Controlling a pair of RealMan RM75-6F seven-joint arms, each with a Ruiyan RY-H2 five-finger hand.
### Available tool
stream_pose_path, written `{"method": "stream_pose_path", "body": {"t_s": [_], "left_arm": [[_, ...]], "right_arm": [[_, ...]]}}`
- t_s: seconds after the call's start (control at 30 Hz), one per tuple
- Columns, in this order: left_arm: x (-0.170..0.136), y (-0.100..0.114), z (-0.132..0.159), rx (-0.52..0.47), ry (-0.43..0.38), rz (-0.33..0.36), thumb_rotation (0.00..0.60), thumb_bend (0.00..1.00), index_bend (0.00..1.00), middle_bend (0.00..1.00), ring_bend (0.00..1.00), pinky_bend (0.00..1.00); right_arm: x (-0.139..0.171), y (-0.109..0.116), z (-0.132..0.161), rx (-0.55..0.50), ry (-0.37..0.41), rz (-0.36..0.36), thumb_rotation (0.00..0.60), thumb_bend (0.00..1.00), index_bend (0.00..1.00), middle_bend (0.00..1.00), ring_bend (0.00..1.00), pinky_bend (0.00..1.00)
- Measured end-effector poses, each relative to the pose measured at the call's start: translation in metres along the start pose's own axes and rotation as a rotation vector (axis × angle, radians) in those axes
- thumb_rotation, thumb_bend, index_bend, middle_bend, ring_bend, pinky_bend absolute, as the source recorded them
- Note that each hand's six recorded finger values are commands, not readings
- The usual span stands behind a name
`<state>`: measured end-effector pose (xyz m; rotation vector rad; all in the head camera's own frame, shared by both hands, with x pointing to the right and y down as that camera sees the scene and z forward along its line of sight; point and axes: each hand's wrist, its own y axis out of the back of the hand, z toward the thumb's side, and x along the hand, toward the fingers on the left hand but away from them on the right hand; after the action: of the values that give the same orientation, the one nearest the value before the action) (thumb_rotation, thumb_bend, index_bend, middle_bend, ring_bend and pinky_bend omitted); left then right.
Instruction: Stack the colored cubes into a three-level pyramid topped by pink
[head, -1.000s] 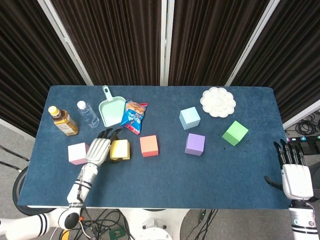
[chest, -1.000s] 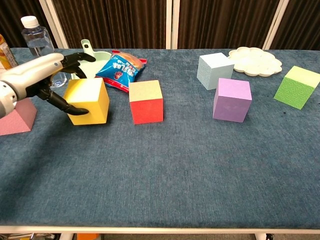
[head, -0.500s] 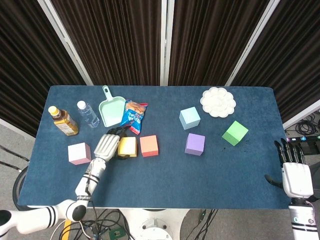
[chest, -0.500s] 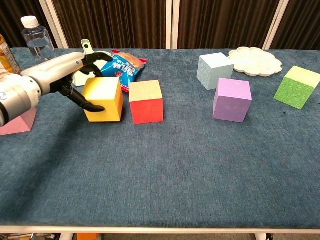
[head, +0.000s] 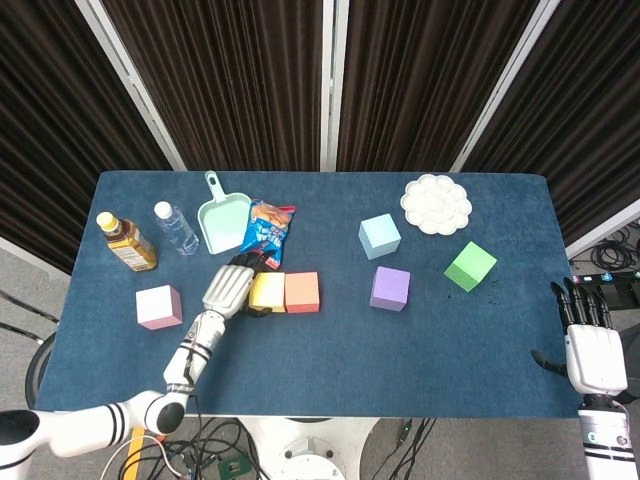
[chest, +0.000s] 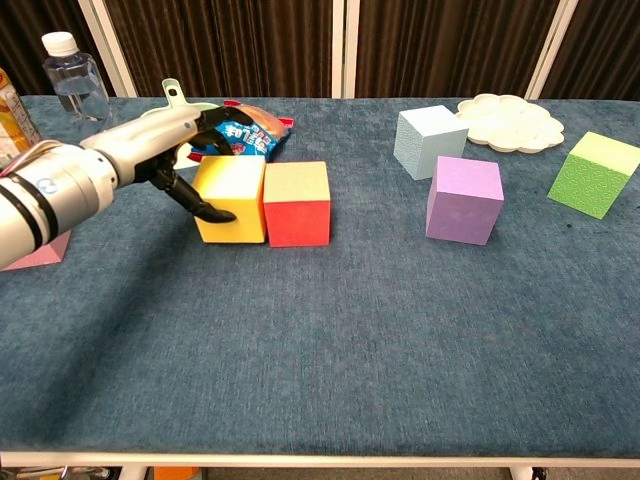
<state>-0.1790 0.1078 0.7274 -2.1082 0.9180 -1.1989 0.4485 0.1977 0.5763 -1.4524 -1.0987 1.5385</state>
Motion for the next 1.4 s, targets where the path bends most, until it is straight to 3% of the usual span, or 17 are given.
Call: {"method": "stream_pose_path", "body": {"t_s": [1.03,1.4], "left_arm": [[0.010,-0.005,0.002,0.018,-0.010,-0.036,0.600,0.16,0.10,0.41,0.14,0.17],[0.012,-0.008,0.004,0.007,-0.010,-0.043,0.600,0.16,0.10,0.37,0.14,0.17]], "right_arm": [[0.000,-0.007,-0.006,-0.006,-0.017,0.016,0.600,0.02,0.00,0.00,0.00,0.00],[0.001,-0.010,-0.011,-0.003,-0.032,0.025,0.600,0.02,0.00,0.00,0.00,0.00]]}}
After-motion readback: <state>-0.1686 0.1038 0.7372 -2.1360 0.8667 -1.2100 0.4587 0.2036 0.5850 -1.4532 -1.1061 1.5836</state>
